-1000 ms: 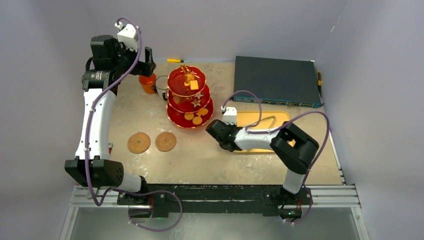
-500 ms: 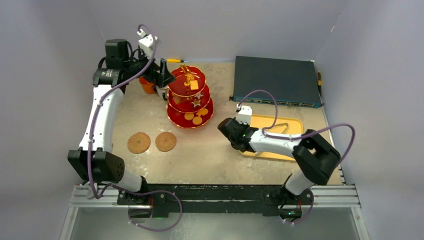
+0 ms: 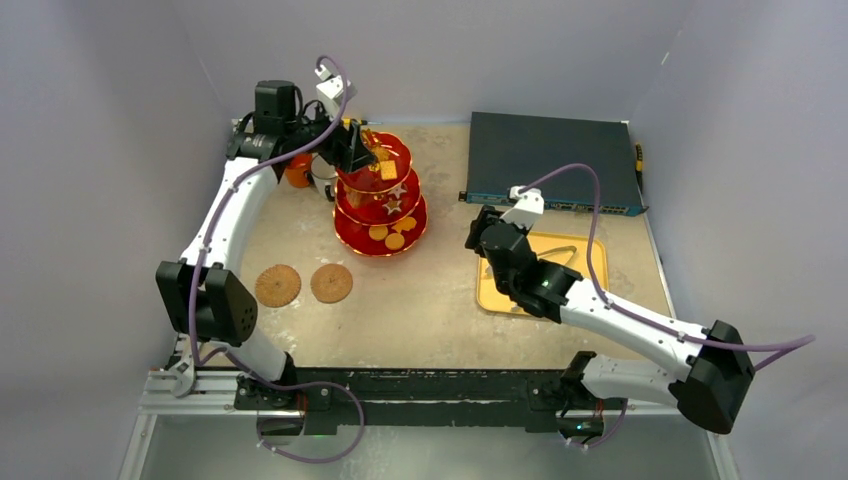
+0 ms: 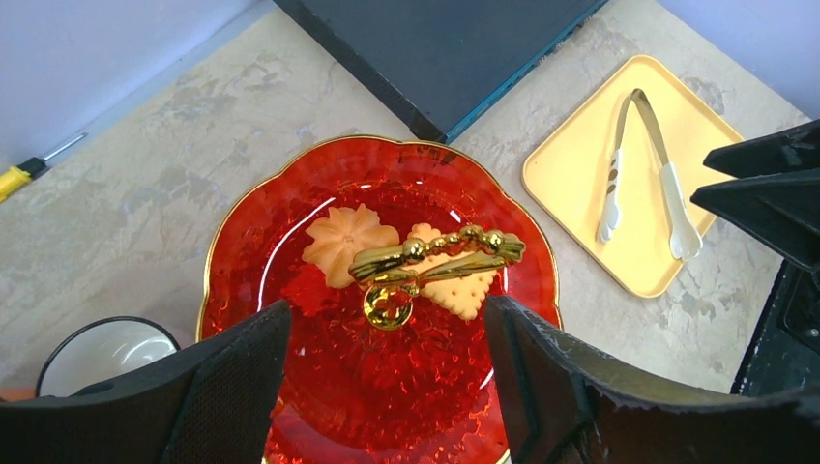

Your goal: Serve the afternoon tea

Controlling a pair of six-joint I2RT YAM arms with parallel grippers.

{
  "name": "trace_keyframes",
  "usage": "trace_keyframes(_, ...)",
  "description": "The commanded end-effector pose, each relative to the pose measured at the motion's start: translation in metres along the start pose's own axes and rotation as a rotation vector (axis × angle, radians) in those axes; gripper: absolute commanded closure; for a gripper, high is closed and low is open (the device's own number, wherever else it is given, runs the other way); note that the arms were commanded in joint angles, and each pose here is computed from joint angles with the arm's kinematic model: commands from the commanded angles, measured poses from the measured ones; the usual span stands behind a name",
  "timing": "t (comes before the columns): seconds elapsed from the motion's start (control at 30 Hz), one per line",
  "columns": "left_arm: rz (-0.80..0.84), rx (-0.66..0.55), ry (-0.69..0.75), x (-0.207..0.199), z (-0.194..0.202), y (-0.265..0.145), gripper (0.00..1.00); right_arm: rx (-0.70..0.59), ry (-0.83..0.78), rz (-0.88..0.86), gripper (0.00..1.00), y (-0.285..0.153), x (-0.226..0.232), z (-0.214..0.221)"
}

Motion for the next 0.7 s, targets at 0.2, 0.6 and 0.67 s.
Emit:
trace_keyframes(0.2, 0.042, -0.082, 0.022, 0.001, -0.009, 0.026, 0.4, -0.066, 0.006, -0.023, 0.42, -0.004, 0.008, -0.019)
trace_keyframes(0.6, 0.044, -0.1, -0.005, 0.009, 0.001, 0.044, 0.7, -0.08, 0.028, -0.033, 0.44, -0.009, -0.002, -0.017)
trace_keyframes(0.67, 0.045, -0.11, -0.008, 0.009, 0.001, 0.047, 0.72, -0.081, 0.03, -0.032, 0.45, -0.008, -0.002, -0.016)
Point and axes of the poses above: each gripper's point midway between its finger pads, its own y axis out along the fingers, its own x axis along the line the jaws close on, z = x × y, the point moved 7 cm from there along -y, back along the fingers, and after that the axes turned 9 degrees about y, right-handed, at the moved point
